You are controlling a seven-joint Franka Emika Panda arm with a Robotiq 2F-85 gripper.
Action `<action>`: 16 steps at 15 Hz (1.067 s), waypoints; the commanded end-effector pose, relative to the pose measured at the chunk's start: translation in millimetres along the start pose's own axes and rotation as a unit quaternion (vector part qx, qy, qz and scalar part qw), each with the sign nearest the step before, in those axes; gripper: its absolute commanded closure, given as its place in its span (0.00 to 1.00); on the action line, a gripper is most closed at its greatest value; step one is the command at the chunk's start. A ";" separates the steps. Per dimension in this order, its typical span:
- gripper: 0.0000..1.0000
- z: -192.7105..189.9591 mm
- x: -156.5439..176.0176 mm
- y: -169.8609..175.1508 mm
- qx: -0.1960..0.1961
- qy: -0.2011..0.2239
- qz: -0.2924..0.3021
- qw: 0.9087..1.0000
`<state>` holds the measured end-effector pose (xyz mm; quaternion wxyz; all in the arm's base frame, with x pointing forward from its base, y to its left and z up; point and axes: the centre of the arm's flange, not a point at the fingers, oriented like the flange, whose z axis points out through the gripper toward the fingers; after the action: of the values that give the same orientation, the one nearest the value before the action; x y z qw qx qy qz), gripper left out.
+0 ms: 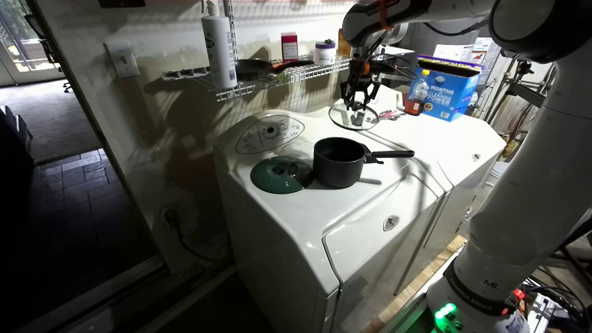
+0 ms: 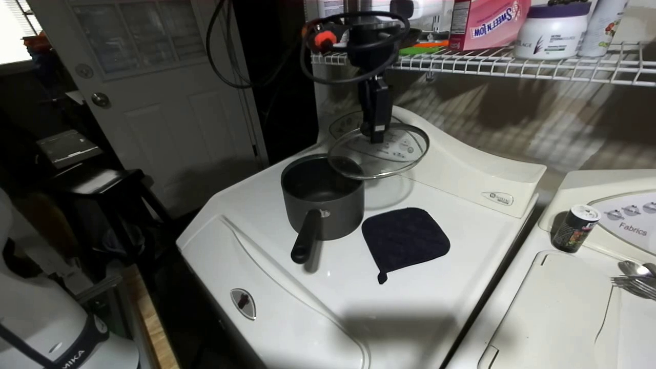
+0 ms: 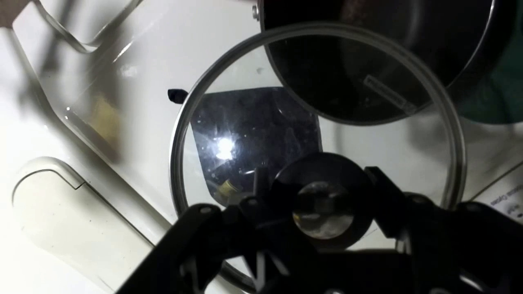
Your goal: Close the pot
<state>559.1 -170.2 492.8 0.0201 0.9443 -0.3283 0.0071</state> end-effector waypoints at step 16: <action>0.66 45.4 -94.9 -60.8 -0.023 -0.047 -0.134 0.990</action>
<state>529.5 -67.3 433.8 0.0260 0.9752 -0.2108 -0.0617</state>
